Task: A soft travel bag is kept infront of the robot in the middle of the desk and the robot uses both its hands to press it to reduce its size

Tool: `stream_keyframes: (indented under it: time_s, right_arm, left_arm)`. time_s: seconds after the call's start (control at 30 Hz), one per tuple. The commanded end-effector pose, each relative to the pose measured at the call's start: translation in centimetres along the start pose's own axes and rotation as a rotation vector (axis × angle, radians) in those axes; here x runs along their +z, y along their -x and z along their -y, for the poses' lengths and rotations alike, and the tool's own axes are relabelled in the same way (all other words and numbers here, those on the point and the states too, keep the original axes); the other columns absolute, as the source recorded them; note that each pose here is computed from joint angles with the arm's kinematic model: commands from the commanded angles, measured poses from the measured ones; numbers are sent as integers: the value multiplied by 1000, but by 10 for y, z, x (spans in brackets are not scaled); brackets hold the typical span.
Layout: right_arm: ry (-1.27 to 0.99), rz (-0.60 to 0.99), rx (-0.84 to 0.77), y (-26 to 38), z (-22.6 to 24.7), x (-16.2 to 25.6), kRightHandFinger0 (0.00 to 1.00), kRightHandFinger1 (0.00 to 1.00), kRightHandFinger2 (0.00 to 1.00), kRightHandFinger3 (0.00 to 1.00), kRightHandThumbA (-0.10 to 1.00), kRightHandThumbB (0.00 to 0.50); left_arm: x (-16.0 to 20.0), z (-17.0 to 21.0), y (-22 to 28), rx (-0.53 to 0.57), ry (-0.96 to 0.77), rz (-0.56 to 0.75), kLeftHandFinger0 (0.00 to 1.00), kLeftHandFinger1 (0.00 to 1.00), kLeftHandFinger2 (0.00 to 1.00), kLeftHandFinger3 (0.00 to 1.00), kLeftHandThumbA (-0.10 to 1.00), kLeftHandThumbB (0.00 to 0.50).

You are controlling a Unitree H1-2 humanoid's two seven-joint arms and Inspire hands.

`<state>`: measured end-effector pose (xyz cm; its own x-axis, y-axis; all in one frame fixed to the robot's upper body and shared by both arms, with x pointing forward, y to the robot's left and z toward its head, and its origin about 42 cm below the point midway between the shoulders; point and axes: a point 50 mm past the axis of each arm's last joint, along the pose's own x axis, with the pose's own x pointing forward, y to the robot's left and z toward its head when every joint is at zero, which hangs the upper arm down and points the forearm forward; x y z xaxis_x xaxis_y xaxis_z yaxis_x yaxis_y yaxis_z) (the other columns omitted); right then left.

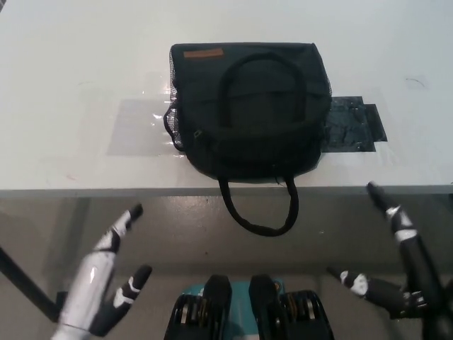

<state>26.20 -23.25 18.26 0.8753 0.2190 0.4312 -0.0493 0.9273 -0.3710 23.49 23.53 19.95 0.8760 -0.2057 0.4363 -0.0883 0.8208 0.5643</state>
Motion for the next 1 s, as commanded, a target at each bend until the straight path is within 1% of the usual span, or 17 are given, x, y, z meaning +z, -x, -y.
stream_keyframes:
  time_s: [0.0,0.03,0.1,0.13,0.17,0.2,0.23,0.27,0.33,0.37,0.43,0.5,0.53,0.7,0.8,0.83,0.97]
  right_arm:
    - [224,310,-61,-51,51,87,1000,1000,1000,1000,1000,192]
    - [236,309,-55,-58,53,93,1000,1000,1000,1000,1000,200]
    - [257,318,-32,-86,58,113,1000,1000,1000,1000,1000,253]
    - [270,321,-19,-99,59,122,1000,1000,1000,1000,1000,263]
    - [276,322,-14,-103,59,125,1000,1000,1000,1000,1000,264]
    - [307,323,-2,-113,60,130,1000,1000,1000,1000,1000,263]
    - [362,328,1,-126,59,135,1000,1000,1000,1000,1000,273]
    - [432,331,-4,-140,57,138,1000,1000,1000,1000,1000,276]
    - [529,318,15,-164,54,144,1000,1000,1000,1000,1000,258]
    - [547,303,31,-176,51,144,1000,1000,1000,1000,1000,269]
    - [568,277,57,-194,48,143,1000,1000,1000,1000,1000,268]
    - [596,261,80,-212,48,143,1000,1000,1000,1000,1000,261]
    - [602,245,90,-229,47,142,1000,1000,1000,1000,1000,274]
    - [631,172,127,-268,41,140,1000,1000,1000,1000,1000,319]
    - [647,122,160,-296,36,134,1000,1000,1000,1000,1000,314]
    - [636,101,170,-303,35,132,1000,1000,1000,1000,1000,311]
    - [607,38,176,-327,32,123,1000,1000,1000,1000,1000,313]
  left_arm:
    - [76,-64,-53,146,-355,389,1000,1000,1000,1000,1000,232]
    - [81,-67,-61,148,-351,404,1000,1000,1000,1000,1000,256]
    - [96,-75,-90,139,-334,459,1000,1000,1000,1000,1000,286]
    - [103,-78,-104,125,-364,464,1000,1000,1000,1000,1000,301]
    - [105,-79,-108,121,-376,463,1000,1000,1000,1000,1000,305]
    - [108,-80,-118,116,-429,451,1000,1000,1000,1000,1000,305]
    - [109,-80,-133,116,-480,461,1000,1000,1000,1000,1000,288]
    - [110,-79,-150,106,-516,461,1000,1000,1000,1000,1000,285]
    - [112,-79,-178,60,-558,446,1000,1000,1000,1000,1000,290]
    - [112,-78,-191,39,-590,436,1000,1000,1000,1000,1000,301]
    - [110,-78,-211,6,-654,425,1000,1000,1000,1000,1000,309]
    - [108,-78,-233,-4,-700,420,1000,1000,1000,1000,1000,342]
    - [106,-77,-252,-18,-747,411,1000,1000,1000,1000,1000,345]
    - [99,-73,-295,-101,-870,361,1000,1000,1000,1000,1000,350]
    - [89,-70,-325,-166,-956,303,1000,1000,1000,1000,1000,361]
    - [86,-69,-333,-184,-974,280,1000,1000,1000,1000,1000,377]
    - [76,-67,-358,-219,-1002,206,1000,1000,1000,1000,1000,390]
